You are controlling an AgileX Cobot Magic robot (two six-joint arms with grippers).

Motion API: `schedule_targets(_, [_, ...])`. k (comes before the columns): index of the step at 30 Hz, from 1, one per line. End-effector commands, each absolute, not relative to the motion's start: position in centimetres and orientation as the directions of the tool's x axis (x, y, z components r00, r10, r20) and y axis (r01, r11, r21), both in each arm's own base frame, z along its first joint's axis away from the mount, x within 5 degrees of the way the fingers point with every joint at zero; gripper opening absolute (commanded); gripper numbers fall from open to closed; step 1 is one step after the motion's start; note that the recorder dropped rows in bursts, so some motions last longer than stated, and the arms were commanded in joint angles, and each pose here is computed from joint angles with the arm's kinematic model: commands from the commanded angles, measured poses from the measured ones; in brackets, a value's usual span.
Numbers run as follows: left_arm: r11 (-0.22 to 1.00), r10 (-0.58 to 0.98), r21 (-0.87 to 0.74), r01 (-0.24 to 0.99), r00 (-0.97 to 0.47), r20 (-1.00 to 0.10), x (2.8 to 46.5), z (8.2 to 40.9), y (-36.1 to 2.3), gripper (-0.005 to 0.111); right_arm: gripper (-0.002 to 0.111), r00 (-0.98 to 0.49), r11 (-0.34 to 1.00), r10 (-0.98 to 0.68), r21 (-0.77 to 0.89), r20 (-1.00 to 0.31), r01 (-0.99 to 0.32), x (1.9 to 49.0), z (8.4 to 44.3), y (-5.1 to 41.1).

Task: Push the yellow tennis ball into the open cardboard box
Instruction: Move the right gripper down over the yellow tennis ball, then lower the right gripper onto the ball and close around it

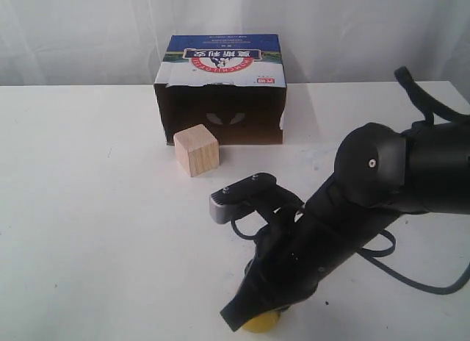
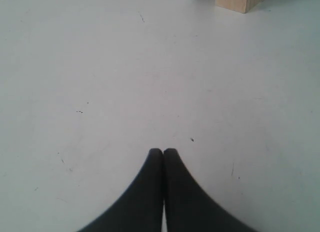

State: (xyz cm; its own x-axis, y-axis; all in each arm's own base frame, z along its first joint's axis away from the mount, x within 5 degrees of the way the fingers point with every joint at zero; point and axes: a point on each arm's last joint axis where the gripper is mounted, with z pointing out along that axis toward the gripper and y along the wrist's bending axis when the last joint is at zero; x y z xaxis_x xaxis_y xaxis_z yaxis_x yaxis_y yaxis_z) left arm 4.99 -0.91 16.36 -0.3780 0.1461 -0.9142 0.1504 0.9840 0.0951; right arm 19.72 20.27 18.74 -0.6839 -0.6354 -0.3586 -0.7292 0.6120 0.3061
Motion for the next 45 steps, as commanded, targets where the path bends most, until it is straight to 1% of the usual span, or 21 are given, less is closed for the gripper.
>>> schedule_targets(1, [0.984, 0.141, 0.087, 0.156, -0.375, -0.916, 5.0, 16.3, -1.0, 0.0, 0.0, -0.678, 0.631, -0.608, 0.266, -0.413, -0.729, 20.4, 18.8, 20.4])
schedule_targets(5, [0.984, 0.141, 0.087, 0.156, -0.375, -0.916, 5.0, 16.3, -1.0, 0.0, 0.0, -0.688, 0.655, -0.576, 0.254, -0.441, -0.712, 20.8, 18.9, 20.4])
schedule_targets(9, [0.984, 0.141, 0.087, 0.156, -0.375, -0.916, 5.0, 16.3, -1.0, 0.0, 0.0, -0.734, 0.677, -0.557, 0.299, -0.389, -0.673, 20.3, 18.8, 20.4])
schedule_targets(12, [0.984, 0.141, 0.087, 0.156, -0.375, -0.916, 5.0, 16.3, -1.0, 0.0, 0.0, -0.726, 0.67, -0.575, 0.292, -0.377, -0.682, 20.3, 18.6, 20.3])
schedule_targets(16, [0.984, 0.141, 0.087, 0.156, -0.375, -0.916, 5.0, 16.3, -1.0, 0.0, 0.0, -0.698, 0.672, -0.581, 0.236, -0.42, -0.701, 20.9, 18.5, 20.2])
schedule_targets(25, [0.984, 0.141, 0.087, 0.156, -0.375, -0.916, 5.0, 16.3, -1.0, 0.0, 0.0, -0.687, 0.691, -0.553, 0.201, -0.471, -0.694, 21.7, 18.3, 20.4])
schedule_targets(28, [0.984, 0.141, 0.087, 0.156, -0.375, -0.916, 5.0, 16.3, -1.0, 0.0, 0.0, -0.697, 0.677, -0.571, 0.231, -0.433, -0.698, 21.0, 18.6, 20.3])
schedule_targets(32, [0.984, 0.141, 0.087, 0.156, -0.375, -0.916, 5.0, 16.3, -1.0, 0.0, 0.0, -0.704, 0.635, -0.628, 0.305, -0.332, -0.71, 19.3, 19.4, 19.8])
schedule_targets(34, [0.984, 0.141, 0.087, 0.156, -0.375, -0.916, 5.0, 16.3, -1.0, 0.0, 0.0, -0.703, 0.629, -0.64, 0.315, -0.311, -0.711, 18.9, 19.4, 19.6])
schedule_targets(40, [0.984, 0.141, 0.087, 0.156, -0.375, -0.916, 5.0, 16.3, -1.0, 0.0, 0.0, -0.705, 0.666, -0.604, 0.252, -0.371, -0.702, 19.8, 18.1, 19.6])
schedule_targets(45, [0.984, 0.141, 0.087, 0.156, -0.375, -0.916, 5.0, 16.3, -1.0, 0.0, 0.0, -0.707, 0.681, -0.589, 0.232, -0.391, -0.695, 20.4, 17.5, 19.7])
